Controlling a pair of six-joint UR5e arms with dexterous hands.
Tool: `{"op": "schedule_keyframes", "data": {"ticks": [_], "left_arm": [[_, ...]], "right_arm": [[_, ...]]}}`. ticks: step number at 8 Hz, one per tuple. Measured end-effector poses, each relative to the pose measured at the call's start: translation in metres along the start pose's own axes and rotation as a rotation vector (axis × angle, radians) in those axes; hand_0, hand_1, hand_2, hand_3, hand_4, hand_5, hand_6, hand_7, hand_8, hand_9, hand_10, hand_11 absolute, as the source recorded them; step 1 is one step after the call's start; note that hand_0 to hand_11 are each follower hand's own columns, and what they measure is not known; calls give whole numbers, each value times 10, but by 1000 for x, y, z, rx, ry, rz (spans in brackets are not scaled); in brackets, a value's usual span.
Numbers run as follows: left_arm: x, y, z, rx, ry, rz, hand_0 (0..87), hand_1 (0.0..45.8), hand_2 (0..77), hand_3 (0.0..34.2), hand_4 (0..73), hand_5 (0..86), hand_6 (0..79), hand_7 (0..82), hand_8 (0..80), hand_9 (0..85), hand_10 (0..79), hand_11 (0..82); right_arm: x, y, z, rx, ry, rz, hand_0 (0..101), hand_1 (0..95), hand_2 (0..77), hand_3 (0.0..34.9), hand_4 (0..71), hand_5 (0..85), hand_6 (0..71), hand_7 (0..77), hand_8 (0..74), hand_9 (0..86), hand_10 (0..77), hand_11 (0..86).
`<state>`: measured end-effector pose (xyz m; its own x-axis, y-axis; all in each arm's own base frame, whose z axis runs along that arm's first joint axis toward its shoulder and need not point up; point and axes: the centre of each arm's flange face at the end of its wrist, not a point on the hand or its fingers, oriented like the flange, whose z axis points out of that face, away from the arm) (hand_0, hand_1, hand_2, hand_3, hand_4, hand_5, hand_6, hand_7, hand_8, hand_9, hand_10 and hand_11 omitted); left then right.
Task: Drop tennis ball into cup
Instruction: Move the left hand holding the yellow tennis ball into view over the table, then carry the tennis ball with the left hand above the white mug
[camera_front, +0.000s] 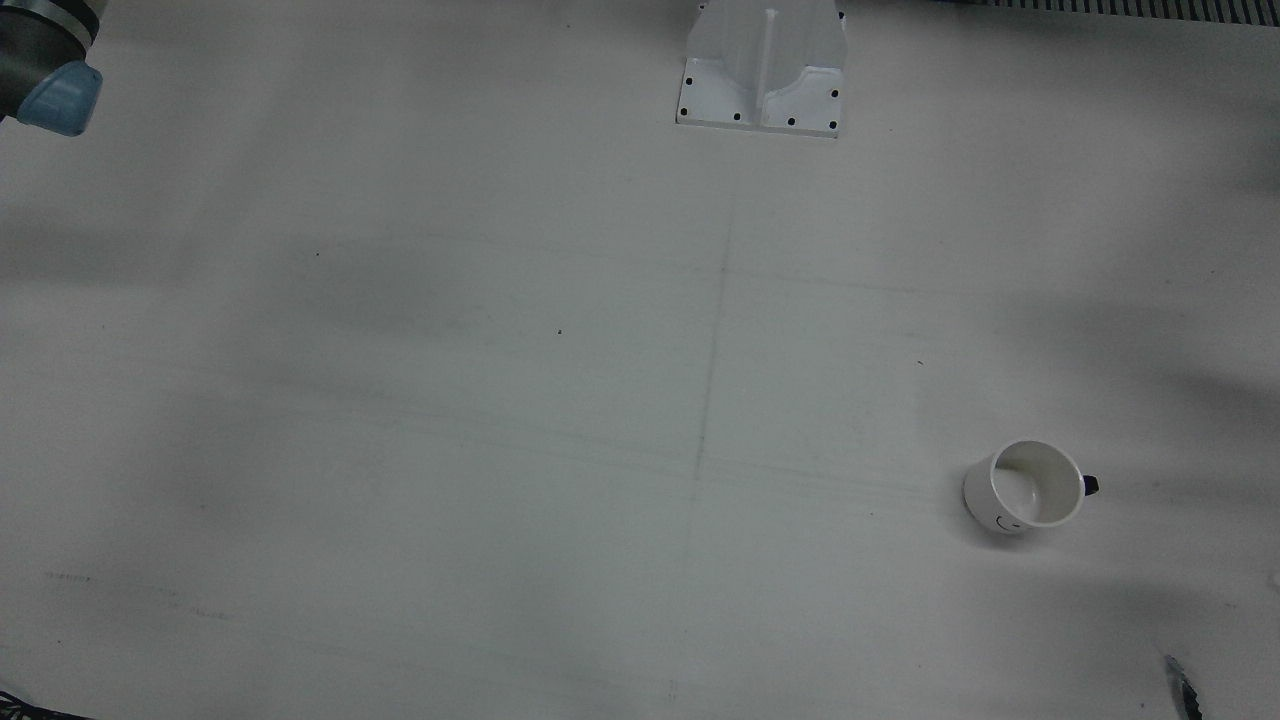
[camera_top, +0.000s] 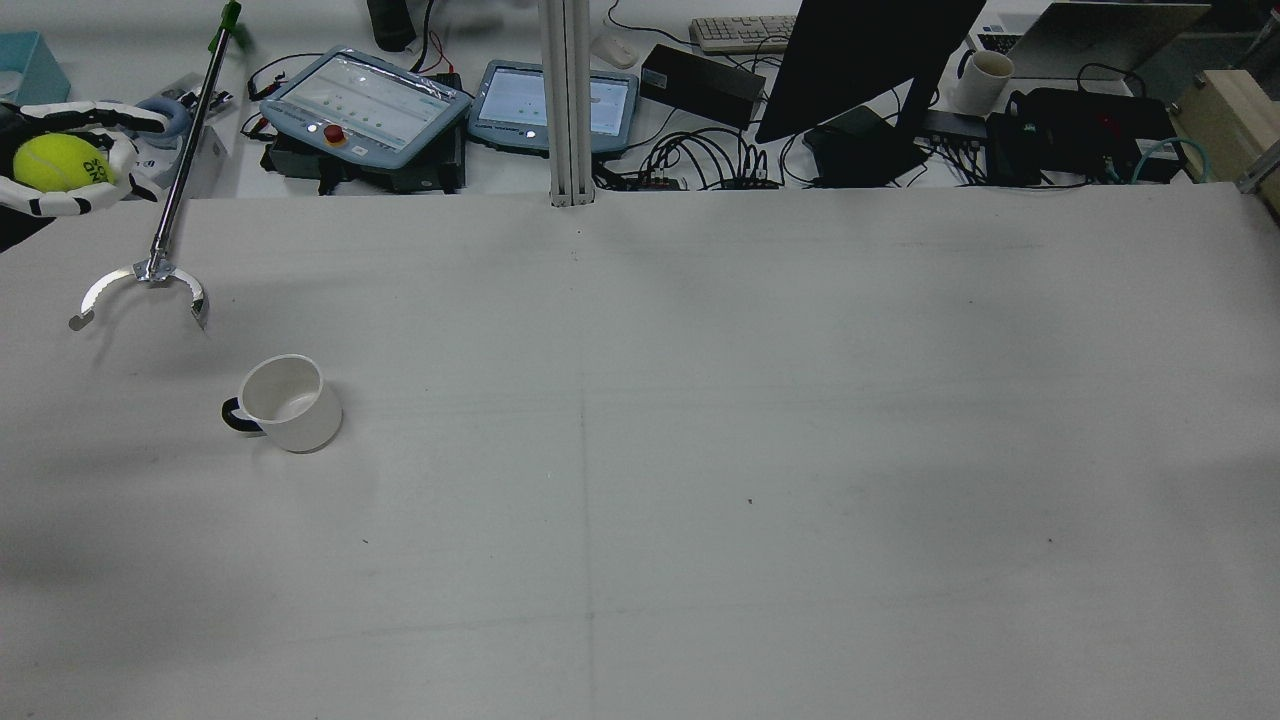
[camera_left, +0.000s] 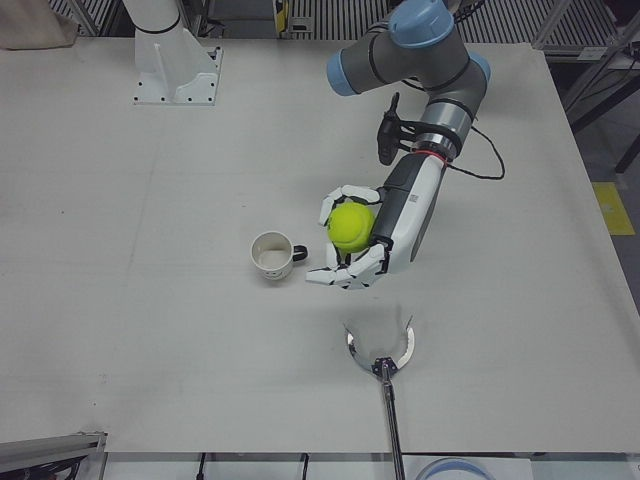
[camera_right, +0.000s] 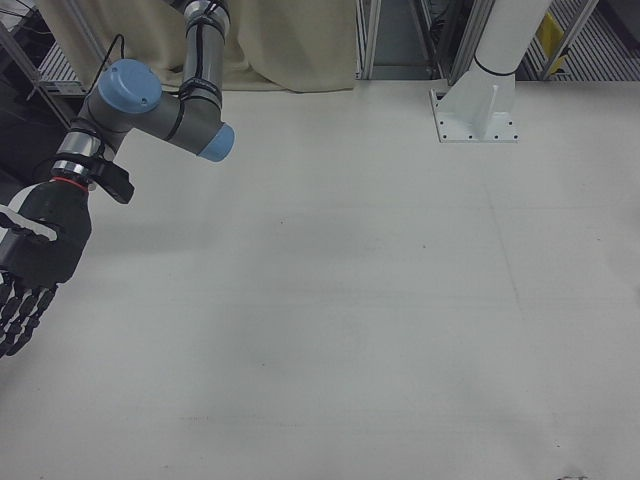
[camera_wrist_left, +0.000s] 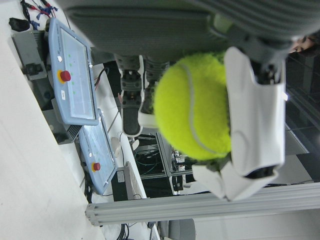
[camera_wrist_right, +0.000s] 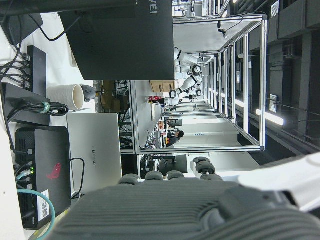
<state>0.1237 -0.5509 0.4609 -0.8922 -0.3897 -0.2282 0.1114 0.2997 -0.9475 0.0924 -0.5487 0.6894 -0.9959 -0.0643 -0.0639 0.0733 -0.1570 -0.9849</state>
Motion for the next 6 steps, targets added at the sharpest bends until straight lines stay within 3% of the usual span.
{"op": "schedule_keyframes", "data": {"ticks": [3,6], "left_arm": [[-89,15,16,-15,-82,-27,570,196,485,0,344,180,496,573,496,714,256,393],[-118,18,19,-24,-102,-28,569,196,485,0,349,185,496,573,502,704,262,398]], "right_arm": [[1,-1,0,2,1,0,0,5,5,0,0,0,0,0,0,0,0,5],[1,-1,0,2,1,0,0,5,5,0,0,0,0,0,0,0,0,5]]}}
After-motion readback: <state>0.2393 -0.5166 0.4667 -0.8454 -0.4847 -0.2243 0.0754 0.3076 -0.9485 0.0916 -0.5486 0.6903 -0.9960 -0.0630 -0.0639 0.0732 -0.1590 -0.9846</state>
